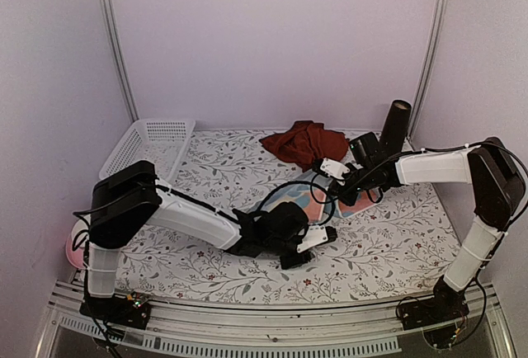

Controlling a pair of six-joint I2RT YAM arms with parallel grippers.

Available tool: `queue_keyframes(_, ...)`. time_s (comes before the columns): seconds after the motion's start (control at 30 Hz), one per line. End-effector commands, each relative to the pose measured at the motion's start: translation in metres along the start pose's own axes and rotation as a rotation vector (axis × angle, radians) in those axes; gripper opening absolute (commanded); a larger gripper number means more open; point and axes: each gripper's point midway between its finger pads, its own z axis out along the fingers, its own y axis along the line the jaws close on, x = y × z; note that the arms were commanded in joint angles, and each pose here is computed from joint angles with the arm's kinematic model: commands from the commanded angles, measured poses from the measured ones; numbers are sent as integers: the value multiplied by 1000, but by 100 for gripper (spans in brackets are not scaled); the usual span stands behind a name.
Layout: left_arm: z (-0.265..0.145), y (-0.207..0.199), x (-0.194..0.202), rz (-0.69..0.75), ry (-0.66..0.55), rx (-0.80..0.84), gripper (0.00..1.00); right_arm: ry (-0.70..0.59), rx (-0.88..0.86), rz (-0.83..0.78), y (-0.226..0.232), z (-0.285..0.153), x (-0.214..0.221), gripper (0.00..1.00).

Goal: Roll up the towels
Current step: Pick up the towel from the center of the board.

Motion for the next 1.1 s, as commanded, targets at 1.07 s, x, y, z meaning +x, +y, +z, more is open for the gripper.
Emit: queue_keyframes(1.07, -151, 116, -40, -288, -275, -474, 0, 37, -65, -52, 11, 13, 16, 42)
